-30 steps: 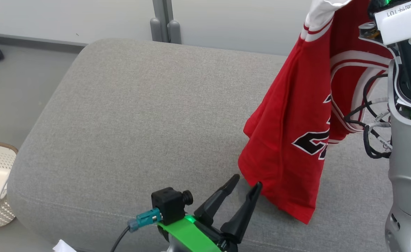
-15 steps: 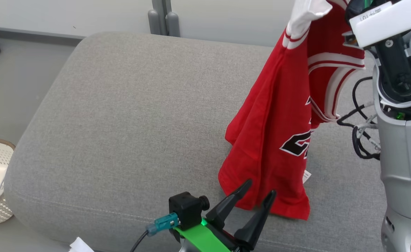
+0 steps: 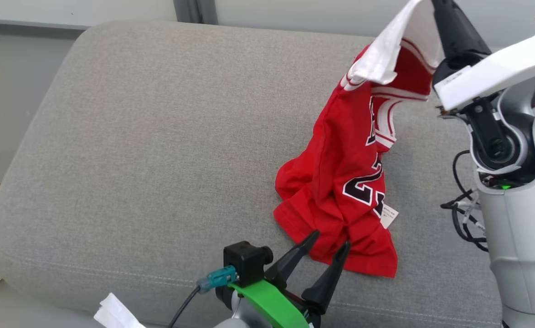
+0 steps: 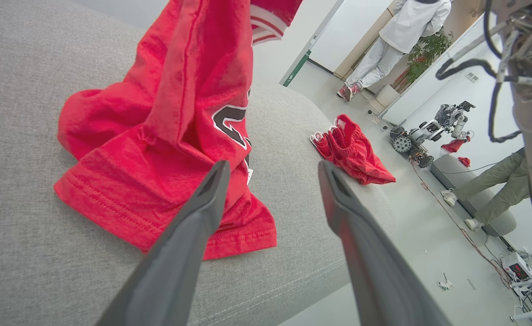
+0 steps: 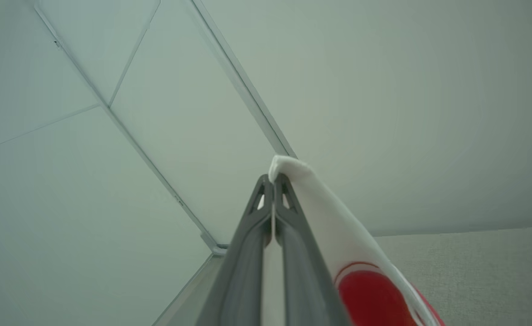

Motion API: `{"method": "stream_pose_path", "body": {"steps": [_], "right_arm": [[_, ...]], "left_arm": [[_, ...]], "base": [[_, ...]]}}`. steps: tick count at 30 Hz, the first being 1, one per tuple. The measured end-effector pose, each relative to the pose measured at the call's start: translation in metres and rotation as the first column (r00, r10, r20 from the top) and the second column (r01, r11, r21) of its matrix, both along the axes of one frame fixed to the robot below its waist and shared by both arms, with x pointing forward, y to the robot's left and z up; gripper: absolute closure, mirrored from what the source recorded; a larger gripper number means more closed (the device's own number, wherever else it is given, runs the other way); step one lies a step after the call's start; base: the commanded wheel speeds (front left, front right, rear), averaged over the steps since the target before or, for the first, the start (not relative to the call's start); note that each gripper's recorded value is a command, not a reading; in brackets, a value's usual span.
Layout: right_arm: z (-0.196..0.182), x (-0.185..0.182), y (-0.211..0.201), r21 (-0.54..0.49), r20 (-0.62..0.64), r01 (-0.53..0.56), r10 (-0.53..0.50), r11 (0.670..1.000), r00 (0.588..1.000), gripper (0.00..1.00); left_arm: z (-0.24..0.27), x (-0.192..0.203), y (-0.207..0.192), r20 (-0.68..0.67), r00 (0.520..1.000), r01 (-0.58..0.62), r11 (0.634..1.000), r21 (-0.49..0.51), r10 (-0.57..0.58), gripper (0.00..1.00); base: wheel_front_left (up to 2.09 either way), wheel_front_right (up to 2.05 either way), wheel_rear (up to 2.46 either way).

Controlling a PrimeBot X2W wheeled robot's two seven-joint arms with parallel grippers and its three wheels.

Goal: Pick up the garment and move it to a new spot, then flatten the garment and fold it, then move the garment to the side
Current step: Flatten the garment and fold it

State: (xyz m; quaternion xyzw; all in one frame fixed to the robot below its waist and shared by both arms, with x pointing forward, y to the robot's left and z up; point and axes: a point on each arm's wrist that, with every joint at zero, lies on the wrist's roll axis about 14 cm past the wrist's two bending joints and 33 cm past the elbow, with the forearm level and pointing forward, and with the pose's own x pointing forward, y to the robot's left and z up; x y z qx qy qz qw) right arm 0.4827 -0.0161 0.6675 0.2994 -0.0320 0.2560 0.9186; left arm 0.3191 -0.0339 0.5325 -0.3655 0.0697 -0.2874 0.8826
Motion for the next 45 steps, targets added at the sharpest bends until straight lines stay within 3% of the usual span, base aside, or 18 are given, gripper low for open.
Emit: {"method": "stream_pose_path", "body": {"steps": [8, 12, 16, 41, 43, 45], "right_arm": [[-0.022, 0.016, -0.027, 0.002, -0.044, 0.085, -0.085, 0.996, 0.995, 1.00], [-0.027, 0.019, -0.033, 0.008, -0.052, 0.103, -0.102, 0.995, 0.993, 1.00], [-0.030, 0.021, -0.038, 0.015, -0.059, 0.116, -0.115, 0.993, 0.992, 1.00], [-0.058, 0.041, -0.089, 0.020, -0.103, 0.256, -0.252, 0.967, 0.962, 1.00], [-0.058, 0.041, -0.089, 0.023, -0.102, 0.258, -0.254, 0.966, 0.962, 1.00], [-0.059, 0.041, -0.088, 0.025, -0.103, 0.255, -0.251, 0.967, 0.962, 1.00]], "left_arm": [[-0.021, 0.004, -0.015, -0.038, 0.997, 0.064, 0.997, 0.048, -0.062, 0.00], [-0.052, 0.011, -0.009, -0.063, 0.997, 0.059, 0.980, 0.188, -0.048, 0.00], [-0.073, 0.016, -0.007, -0.086, 0.995, 0.070, 0.962, 0.262, -0.049, 0.00], [-0.112, 0.035, -0.024, -0.160, 0.978, 0.178, 0.932, 0.316, -0.132, 0.00], [-0.114, 0.035, -0.022, -0.166, 0.978, 0.176, 0.931, 0.319, -0.128, 0.16], [-0.115, 0.036, -0.020, -0.169, 0.978, 0.172, 0.931, 0.322, -0.122, 0.51]], "base": [[0.00, 0.00, 0.00], [0.00, 0.00, 0.00], [0.00, 0.00, 0.00], [0.00, 0.00, 0.00], [0.00, 0.00, 0.00], [0.00, 0.00, 0.00]]}}
